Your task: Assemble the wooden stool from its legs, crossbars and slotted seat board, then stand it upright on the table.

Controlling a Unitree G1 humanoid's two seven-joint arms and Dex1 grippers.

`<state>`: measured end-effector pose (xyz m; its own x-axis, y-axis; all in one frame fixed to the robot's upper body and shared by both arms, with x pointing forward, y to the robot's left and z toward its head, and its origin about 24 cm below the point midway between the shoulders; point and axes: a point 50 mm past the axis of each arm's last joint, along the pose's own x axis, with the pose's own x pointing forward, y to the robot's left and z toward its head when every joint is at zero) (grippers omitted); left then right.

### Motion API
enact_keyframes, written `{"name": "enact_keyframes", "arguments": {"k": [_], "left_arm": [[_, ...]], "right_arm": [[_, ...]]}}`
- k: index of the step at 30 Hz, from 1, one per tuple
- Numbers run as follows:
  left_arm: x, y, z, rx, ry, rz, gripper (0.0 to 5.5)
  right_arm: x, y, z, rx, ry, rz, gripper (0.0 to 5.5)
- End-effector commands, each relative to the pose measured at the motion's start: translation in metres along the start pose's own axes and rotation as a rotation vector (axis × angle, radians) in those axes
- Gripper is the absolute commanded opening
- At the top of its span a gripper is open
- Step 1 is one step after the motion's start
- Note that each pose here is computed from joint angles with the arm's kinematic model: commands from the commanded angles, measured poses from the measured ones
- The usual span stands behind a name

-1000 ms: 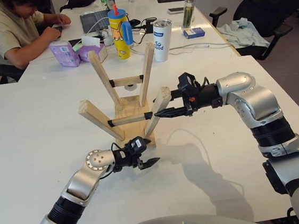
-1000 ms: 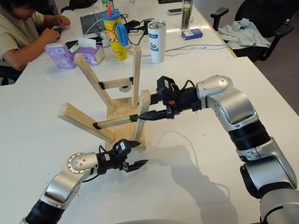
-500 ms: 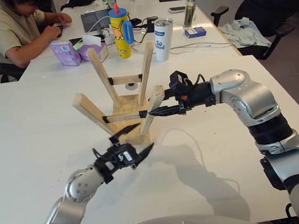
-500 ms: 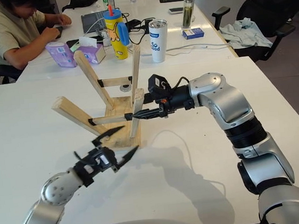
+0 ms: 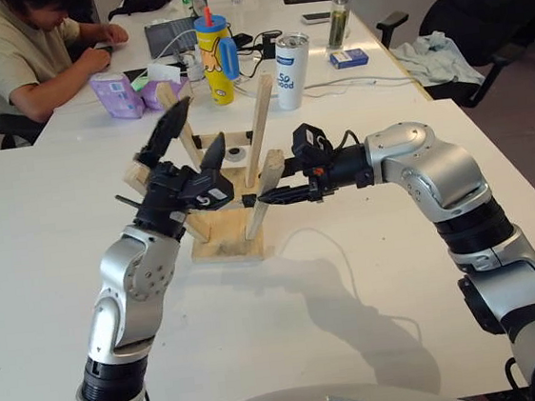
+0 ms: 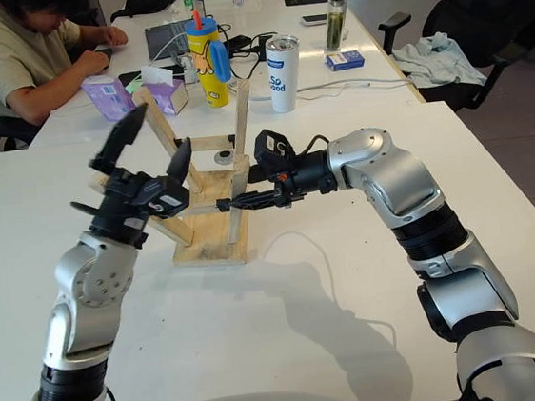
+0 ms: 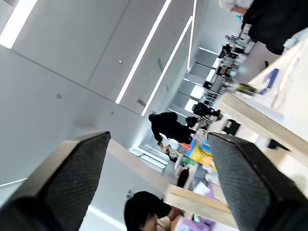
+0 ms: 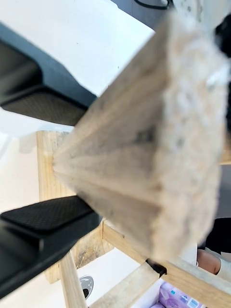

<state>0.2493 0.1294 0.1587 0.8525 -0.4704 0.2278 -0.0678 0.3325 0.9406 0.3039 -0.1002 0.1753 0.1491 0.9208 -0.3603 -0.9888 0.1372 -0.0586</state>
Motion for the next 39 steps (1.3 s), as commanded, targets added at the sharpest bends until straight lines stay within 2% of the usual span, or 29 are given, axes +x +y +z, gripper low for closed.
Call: {"name": "enact_keyframes", "arguments": {"k": [1, 3, 5, 8, 10, 12, 14, 17, 19, 20, 24, 28, 31, 35, 39], "left_arm": [[-0.045, -0.1, -0.025, 0.059, 0.088, -0.687, 3.74], [-0.06, -0.113, -0.03, 0.022, 0.092, -0.813, 3.74], [-0.043, -0.095, -0.03, -0.052, 0.108, -0.674, 3.74], [0.002, -0.037, -0.023, -0.186, 0.083, -0.281, 3.74], [0.015, -0.005, -0.019, -0.261, 0.047, -0.087, 3.74], [0.016, 0.022, -0.019, -0.385, 0.032, 0.093, 3.74], [0.01, 0.043, -0.025, -0.486, 0.044, 0.248, 3.74], [0.001, 0.051, -0.027, -0.541, 0.025, 0.332, 3.74], [-0.009, 0.047, -0.021, -0.618, -0.022, 0.319, 3.74], [-0.018, 0.039, -0.016, -0.681, -0.049, 0.273, 3.74], [-0.05, 0.007, -0.007, -0.955, -0.122, 0.003, 3.74], [-0.064, -0.008, -0.014, -1.137, -0.124, -0.166, 3.74], [-0.067, -0.034, -0.019, -1.307, -0.049, -0.327, 3.74], [-0.07, -0.062, -0.019, -1.382, 0.039, -0.42, 3.74], [-0.063, -0.089, -0.023, -1.319, 0.128, -0.432, 3.74]], "right_arm": [[0.008, -0.001, -0.035, 0.122, 0.122, -0.008, 2.05], [0.009, -0.002, -0.035, 0.121, 0.124, -0.009, 2.05], [0.009, -0.003, -0.036, 0.116, 0.128, -0.01, 2.05], [0.009, -0.002, -0.036, 0.116, 0.128, -0.012, 2.05], [0.01, -0.003, -0.036, 0.112, 0.121, -0.01, 2.05], [0.011, -0.004, -0.031, 0.062, 0.082, -0.018, 2.05], [0.008, -0.004, -0.018, -0.01, -0.029, -0.025, 2.05], [0.001, -0.005, -0.009, -0.066, -0.117, -0.041, 2.05], [-0.003, -0.008, -0.003, -0.083, -0.153, -0.075, 2.05], [-0.005, -0.011, 0.002, -0.079, -0.198, -0.101, 2.42], [-0.012, -0.014, 0.009, -0.068, -0.271, -0.167, 3.0], [-0.021, -0.015, 0.007, -0.028, -0.323, -0.234, 3.0], [-0.028, -0.014, 0.002, 0.019, -0.357, -0.255, 3.0], [-0.041, -0.016, 0.017, 0.055, -0.505, -0.281, 3.0], [-0.064, -0.02, 0.065, 0.056, -0.813, -0.31, 3.0]]}}
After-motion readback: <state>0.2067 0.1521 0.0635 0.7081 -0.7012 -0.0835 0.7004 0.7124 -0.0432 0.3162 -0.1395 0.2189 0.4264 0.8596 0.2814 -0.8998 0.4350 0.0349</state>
